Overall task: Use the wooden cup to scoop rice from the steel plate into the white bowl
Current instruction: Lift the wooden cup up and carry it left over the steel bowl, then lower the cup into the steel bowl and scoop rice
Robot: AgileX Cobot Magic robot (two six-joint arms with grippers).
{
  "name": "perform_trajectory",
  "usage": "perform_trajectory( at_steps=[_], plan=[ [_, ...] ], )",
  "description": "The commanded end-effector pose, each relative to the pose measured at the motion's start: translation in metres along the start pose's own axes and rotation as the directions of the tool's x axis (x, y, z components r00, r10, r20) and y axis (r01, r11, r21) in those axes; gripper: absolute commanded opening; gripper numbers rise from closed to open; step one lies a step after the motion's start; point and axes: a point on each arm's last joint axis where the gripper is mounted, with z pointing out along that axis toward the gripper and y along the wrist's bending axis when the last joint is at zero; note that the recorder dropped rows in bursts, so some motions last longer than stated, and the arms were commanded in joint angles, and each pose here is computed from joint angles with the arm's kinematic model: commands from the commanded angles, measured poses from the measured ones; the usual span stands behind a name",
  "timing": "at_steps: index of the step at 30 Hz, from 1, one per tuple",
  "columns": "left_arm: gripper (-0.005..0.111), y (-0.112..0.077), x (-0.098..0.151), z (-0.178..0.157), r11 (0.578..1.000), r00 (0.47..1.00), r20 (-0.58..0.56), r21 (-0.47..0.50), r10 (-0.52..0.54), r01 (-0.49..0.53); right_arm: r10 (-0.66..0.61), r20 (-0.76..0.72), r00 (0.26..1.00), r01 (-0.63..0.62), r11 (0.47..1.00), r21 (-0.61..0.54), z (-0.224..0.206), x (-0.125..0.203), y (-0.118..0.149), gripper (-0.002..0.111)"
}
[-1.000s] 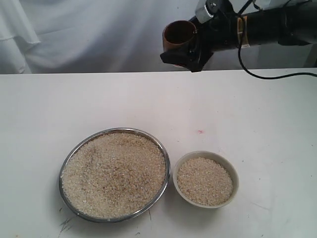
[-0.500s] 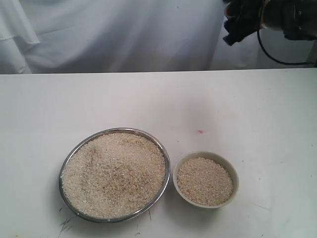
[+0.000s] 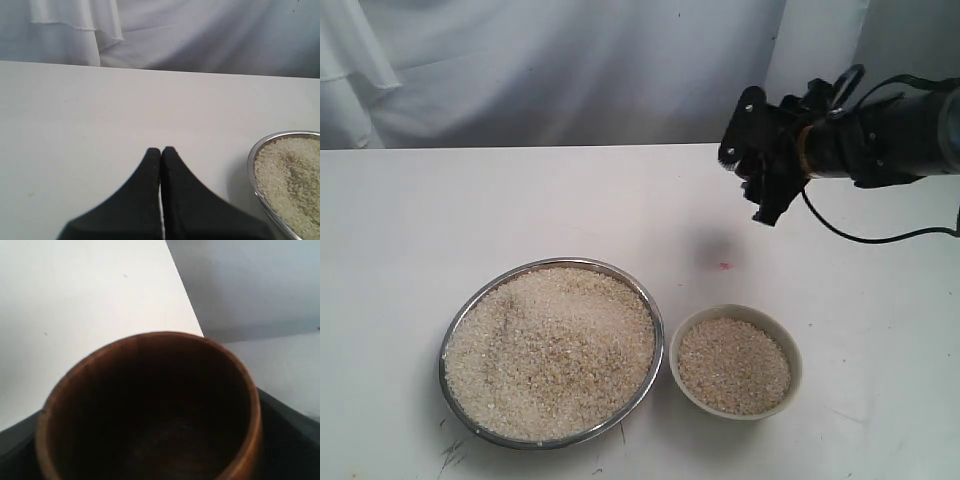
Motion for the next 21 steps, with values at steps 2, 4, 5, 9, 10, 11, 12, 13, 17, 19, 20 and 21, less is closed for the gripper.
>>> perform_trajectory(
  at_steps=[2,4,5,9,10,11,12,13,17,19,20,21],
  plan=[
    [0.000,0.000,0.001,0.000,1.000,1.000,0.006,-0.001,-0.003,0.003,-0.131,0.105,0.986,0.130,0.991,0.013,-0.023,-0.047,0.010,0.000],
    [0.000,0.000,0.001,0.000,1.000,1.000,0.006,-0.001,-0.003,0.003,-0.197,0.135,0.971,0.196,0.980,0.018,-0.028,-0.064,0.020,0.000],
    [0.000,0.000,0.001,0.000,1.000,1.000,0.006,-0.001,-0.003,0.003,-0.235,0.142,0.962,0.233,0.972,0.025,-0.030,-0.072,0.025,0.000],
    [0.000,0.000,0.001,0.000,1.000,1.000,0.006,-0.001,-0.003,0.003,-0.358,0.147,0.922,0.355,0.934,0.049,-0.037,-0.094,0.044,0.000],
    [0.000,0.000,0.001,0.000,1.000,1.000,0.006,-0.001,-0.003,0.003,-0.387,0.144,0.911,0.384,0.922,0.054,-0.038,-0.098,0.049,0.000],
    [0.000,0.000,0.001,0.000,1.000,1.000,0.006,-0.001,-0.003,0.003,-0.408,0.138,0.902,0.405,0.913,0.053,-0.039,-0.099,0.054,0.000],
    [0.000,0.000,0.001,0.000,1.000,1.000,0.006,-0.001,-0.003,0.003,-0.435,0.133,0.890,0.432,0.900,0.053,-0.040,-0.101,0.060,0.000],
    [0.000,0.000,0.001,0.000,1.000,1.000,0.006,-0.001,-0.003,0.003,-0.457,0.126,0.880,0.454,0.889,0.053,-0.042,-0.103,0.065,0.000],
    [0.000,0.000,0.001,0.000,1.000,1.000,0.006,-0.001,-0.003,0.003,-0.525,0.117,0.843,0.522,0.851,0.062,-0.047,-0.113,0.081,0.000],
    [0.000,0.000,0.001,0.000,1.000,1.000,0.006,-0.001,-0.003,0.003,-0.559,0.131,0.819,0.555,0.829,0.068,-0.051,-0.119,0.087,0.000],
    [0.000,0.000,0.001,0.000,1.000,1.000,0.006,-0.001,-0.003,0.003,-0.575,0.137,0.807,0.571,0.818,0.070,-0.052,-0.122,0.090,0.000],
    [0.000,0.000,0.001,0.000,1.000,1.000,0.006,-0.001,-0.003,0.003,-0.587,0.146,0.796,0.583,0.809,0.072,-0.054,-0.125,0.093,0.000]
  ],
)
